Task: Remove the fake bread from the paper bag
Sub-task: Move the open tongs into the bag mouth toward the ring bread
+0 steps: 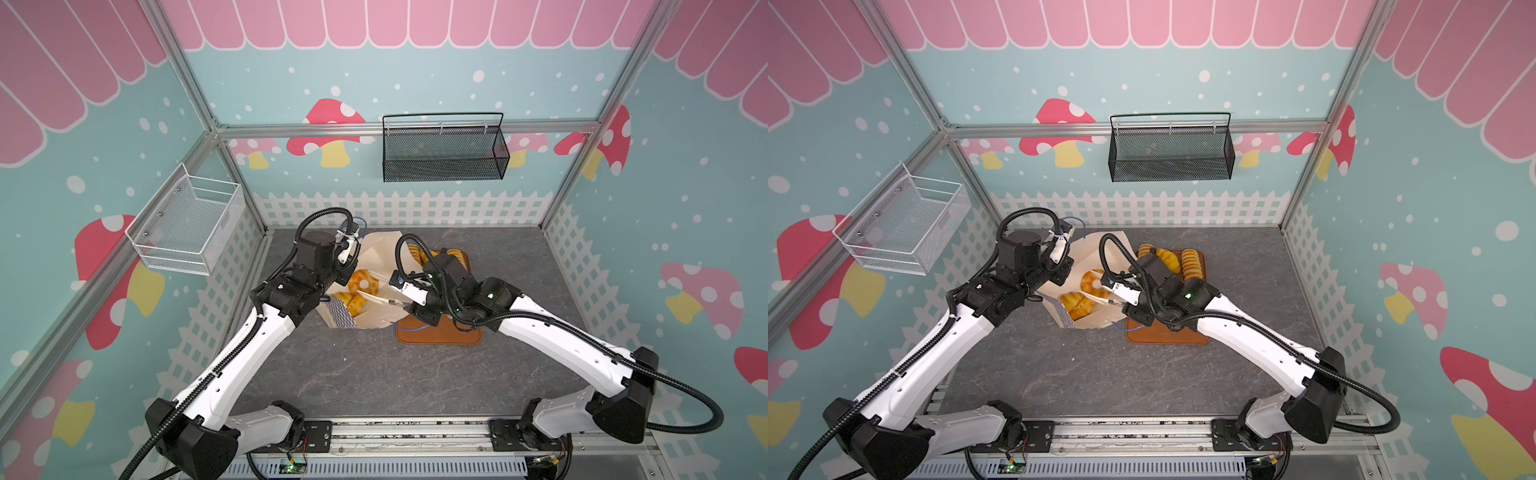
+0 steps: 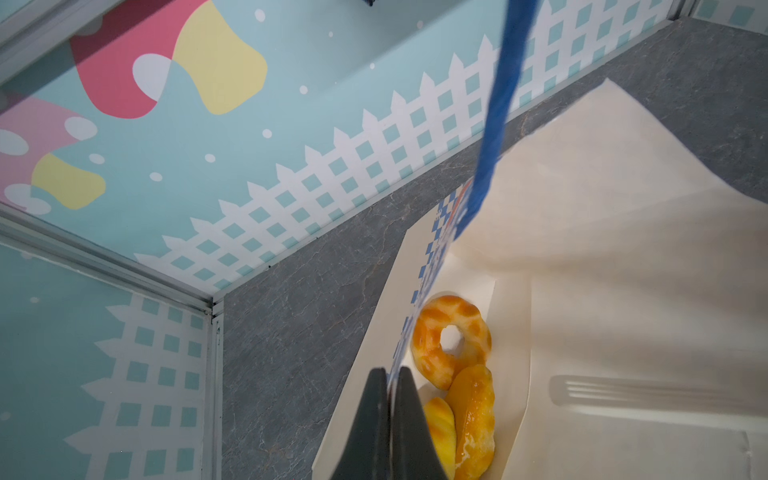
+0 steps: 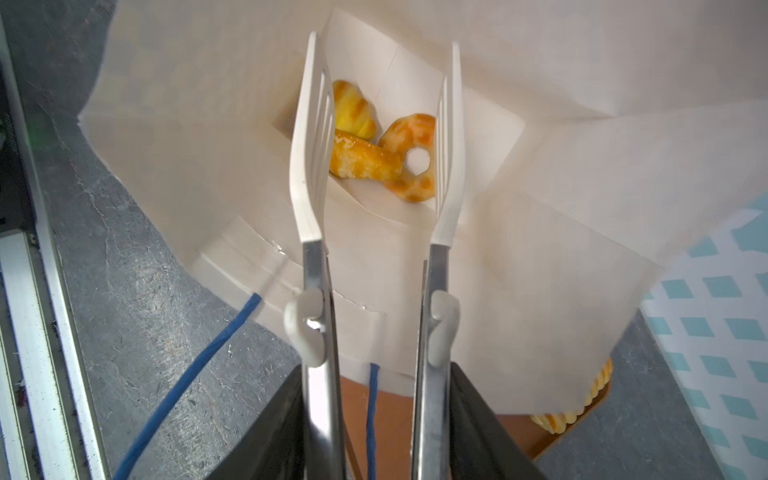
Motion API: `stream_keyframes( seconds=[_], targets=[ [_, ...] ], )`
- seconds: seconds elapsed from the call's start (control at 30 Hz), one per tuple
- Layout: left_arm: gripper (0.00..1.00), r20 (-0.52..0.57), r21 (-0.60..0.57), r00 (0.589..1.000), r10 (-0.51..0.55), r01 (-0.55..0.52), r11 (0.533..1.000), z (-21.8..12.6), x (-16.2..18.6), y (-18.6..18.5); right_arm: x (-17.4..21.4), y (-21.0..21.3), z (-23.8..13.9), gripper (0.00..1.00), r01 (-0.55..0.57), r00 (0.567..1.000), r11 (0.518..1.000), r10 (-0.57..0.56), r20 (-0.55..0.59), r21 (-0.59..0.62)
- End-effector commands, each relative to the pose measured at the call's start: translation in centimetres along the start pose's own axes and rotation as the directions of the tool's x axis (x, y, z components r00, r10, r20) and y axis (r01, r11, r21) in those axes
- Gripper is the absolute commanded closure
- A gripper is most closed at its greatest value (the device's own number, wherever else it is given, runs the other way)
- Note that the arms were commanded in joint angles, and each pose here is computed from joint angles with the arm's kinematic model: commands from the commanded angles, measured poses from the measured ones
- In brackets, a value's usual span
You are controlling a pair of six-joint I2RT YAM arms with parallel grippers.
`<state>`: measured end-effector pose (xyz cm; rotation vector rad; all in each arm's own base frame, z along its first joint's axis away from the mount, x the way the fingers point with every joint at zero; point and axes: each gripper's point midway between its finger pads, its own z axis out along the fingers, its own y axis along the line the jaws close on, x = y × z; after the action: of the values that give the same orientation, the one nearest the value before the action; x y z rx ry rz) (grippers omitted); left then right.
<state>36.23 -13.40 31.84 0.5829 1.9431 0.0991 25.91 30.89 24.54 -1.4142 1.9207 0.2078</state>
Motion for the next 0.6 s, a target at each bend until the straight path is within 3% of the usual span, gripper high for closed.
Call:
stream_keyframes(
  seconds=[0.0, 0.2, 0.33, 0.57],
  targets=[
    [1.0, 0.1, -0.057, 0.995, 0.018, -0.012, 0.998, -1.2, -1.9, 1.0, -0.1, 0.3, 1.1, 0.49, -0.013, 0.999, 1.0, 0.013, -0.03, -0.003],
    [1.0, 0.098, -0.123, 0.994, 0.056, -0.044, 0.991, -1.4, -1.6, 1.9, -0.1, 0.8, 4.6, 0.5, -0.023, 0.996, 0.999, 0.021, -0.091, -0.023],
    [1.0, 0.088, -0.176, 0.987, 0.134, -0.117, 0.977, -1.5, -2.4, 3.0, -1.1, 0.4, 6.5, 0.51, -0.031, 0.996, 0.999, 0.03, -0.086, -0.01],
    [1.0, 0.074, -0.168, 0.982, 0.175, -0.161, 0.973, -0.2, -2.2, 2.7, -2.1, -0.1, 10.3, 0.51, -0.067, 0.993, 0.998, 0.067, -0.093, 0.005]
  ],
)
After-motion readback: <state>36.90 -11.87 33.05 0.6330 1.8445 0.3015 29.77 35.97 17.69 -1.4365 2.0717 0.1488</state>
